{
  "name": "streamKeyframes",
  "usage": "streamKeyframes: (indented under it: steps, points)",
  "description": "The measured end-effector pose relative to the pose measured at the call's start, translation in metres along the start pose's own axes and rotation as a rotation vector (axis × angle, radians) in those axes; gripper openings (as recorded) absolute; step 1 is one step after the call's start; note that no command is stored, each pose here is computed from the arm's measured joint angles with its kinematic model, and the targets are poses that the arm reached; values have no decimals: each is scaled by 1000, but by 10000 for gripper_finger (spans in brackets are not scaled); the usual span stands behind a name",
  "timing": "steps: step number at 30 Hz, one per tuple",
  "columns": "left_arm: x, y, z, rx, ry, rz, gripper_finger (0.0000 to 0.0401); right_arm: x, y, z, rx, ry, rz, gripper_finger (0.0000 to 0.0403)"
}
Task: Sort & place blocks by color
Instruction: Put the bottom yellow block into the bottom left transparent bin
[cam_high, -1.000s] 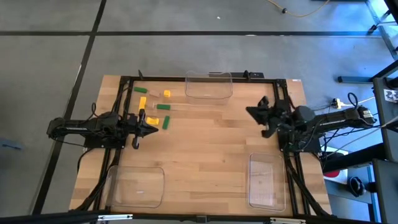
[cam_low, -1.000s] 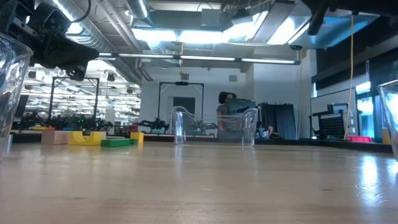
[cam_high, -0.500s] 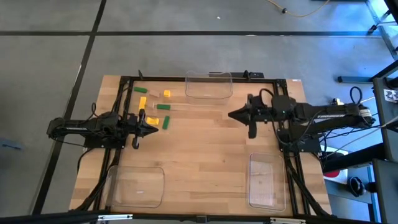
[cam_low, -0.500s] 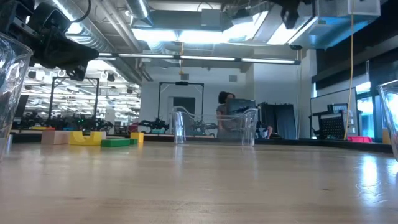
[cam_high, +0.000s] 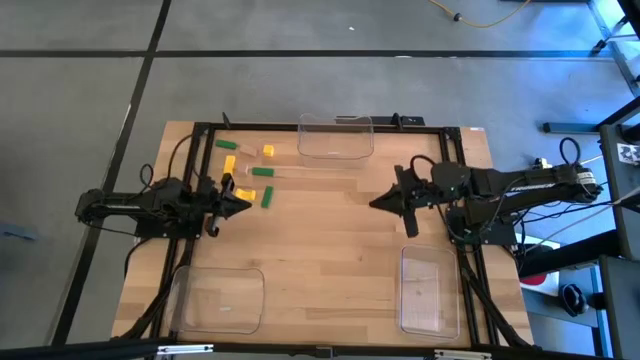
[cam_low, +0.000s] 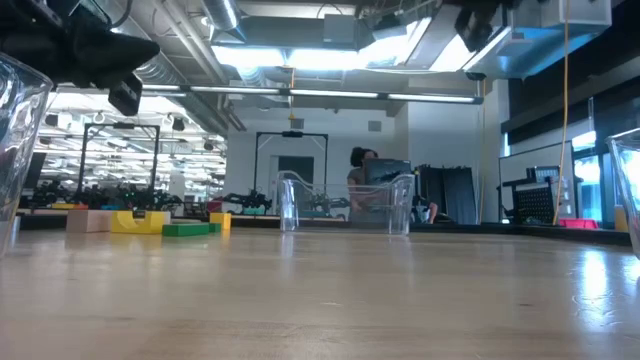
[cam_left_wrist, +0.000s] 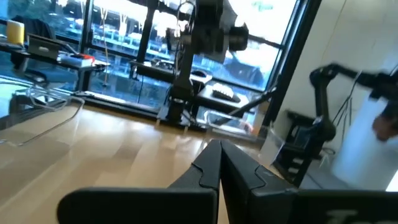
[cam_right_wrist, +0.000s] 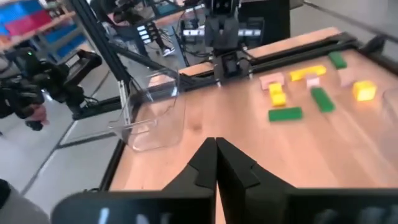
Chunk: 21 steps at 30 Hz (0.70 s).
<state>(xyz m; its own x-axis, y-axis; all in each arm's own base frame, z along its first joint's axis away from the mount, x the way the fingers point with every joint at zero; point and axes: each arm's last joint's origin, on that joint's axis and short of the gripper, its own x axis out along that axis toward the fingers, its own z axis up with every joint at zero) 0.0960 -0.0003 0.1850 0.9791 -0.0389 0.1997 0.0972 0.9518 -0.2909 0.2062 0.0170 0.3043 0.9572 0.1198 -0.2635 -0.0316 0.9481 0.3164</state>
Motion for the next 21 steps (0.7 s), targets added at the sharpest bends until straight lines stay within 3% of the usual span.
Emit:
streamKeyframes:
  steps: [9,15,21]
  points:
    - [0,-1,6,0,-61,-8,0,2,-9,-40,146,-128,54,2]
    - [-1,-4,14,3,-147,-34,0,-22,-7,-34,187,-253,61,2]
    - [-3,-6,22,-70,-233,-54,0,-39,-7,-26,136,-358,3,1]
